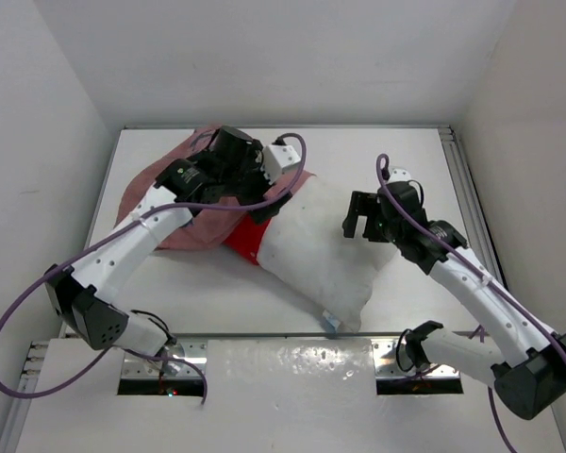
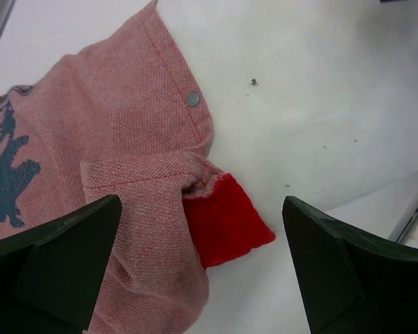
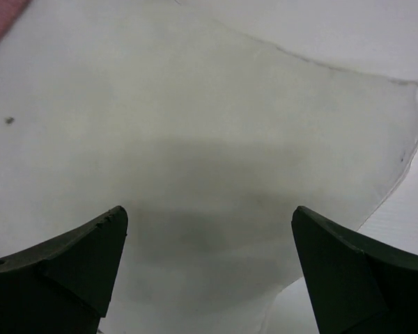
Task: Put the pillow into the pillowcase
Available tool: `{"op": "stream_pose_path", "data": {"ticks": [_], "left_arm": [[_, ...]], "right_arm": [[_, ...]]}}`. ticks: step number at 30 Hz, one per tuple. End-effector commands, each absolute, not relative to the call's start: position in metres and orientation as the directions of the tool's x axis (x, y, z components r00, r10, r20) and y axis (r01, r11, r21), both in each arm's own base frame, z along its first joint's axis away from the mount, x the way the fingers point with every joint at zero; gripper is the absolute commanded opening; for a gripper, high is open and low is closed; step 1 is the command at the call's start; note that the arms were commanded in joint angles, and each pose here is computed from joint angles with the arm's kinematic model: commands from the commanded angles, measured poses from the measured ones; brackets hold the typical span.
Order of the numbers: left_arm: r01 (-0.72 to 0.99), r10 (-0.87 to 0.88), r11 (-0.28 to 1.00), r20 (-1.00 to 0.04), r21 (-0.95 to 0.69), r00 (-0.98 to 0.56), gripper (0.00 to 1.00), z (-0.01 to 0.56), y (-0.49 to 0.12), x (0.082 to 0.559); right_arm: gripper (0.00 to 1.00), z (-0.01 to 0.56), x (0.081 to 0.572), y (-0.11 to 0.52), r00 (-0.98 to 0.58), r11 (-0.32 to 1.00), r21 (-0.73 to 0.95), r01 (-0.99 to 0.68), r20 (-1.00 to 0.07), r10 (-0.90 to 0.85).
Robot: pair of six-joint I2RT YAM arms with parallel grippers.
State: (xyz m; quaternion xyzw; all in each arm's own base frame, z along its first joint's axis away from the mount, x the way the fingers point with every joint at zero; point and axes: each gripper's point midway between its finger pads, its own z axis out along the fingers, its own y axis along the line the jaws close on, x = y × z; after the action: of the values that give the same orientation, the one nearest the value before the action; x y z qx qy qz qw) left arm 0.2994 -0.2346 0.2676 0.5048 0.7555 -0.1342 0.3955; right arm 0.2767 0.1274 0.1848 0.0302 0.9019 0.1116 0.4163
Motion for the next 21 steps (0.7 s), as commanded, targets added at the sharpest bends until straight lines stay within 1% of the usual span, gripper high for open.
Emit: {"op": "stream_pose_path", "data": {"ticks": [1,7,13,18,20,21], "left_arm": [[0.813,0.684,0.502,-0.711,0.296,-0.164,1.0,0.276,-0.237,0.318],[0.804,0.705,0.508,-0.685,0.308,-0.183,1.0,0.262,-0.252,0.327],[0.759,0.668,0.566,-0.719,0.322,-0.194,1.0,0.272,-0.258,0.343],[0.756,0.631,0.577,-0.756,0.308,-0.173,1.0,0.278,-0.273,0.347],[0.752,0.612,0.584,-0.774,0.306,-0.161,1.0,0.279,-0.282,0.353],[0.752,0.61,0.585,-0.776,0.303,-0.161,1.0,0.277,-0.285,0.355]], "right_arm": [[0.99,0.164,0.268,0.118,-0.686,0.973,0.231,0.029,-0.703,0.187],[0.99,0.125,0.248,0.121,-0.754,0.964,0.259,0.062,-0.621,0.216],[0.99,0.105,0.234,0.115,-0.775,0.961,0.257,0.099,-0.586,0.237],[0.99,0.082,0.225,0.109,-0.798,0.968,0.214,0.133,-0.556,0.233],[0.97,0.077,0.221,0.112,-0.81,0.971,0.208,0.121,-0.544,0.217],[0.93,0.075,0.221,0.115,-0.815,0.97,0.214,0.114,-0.539,0.214]]}}
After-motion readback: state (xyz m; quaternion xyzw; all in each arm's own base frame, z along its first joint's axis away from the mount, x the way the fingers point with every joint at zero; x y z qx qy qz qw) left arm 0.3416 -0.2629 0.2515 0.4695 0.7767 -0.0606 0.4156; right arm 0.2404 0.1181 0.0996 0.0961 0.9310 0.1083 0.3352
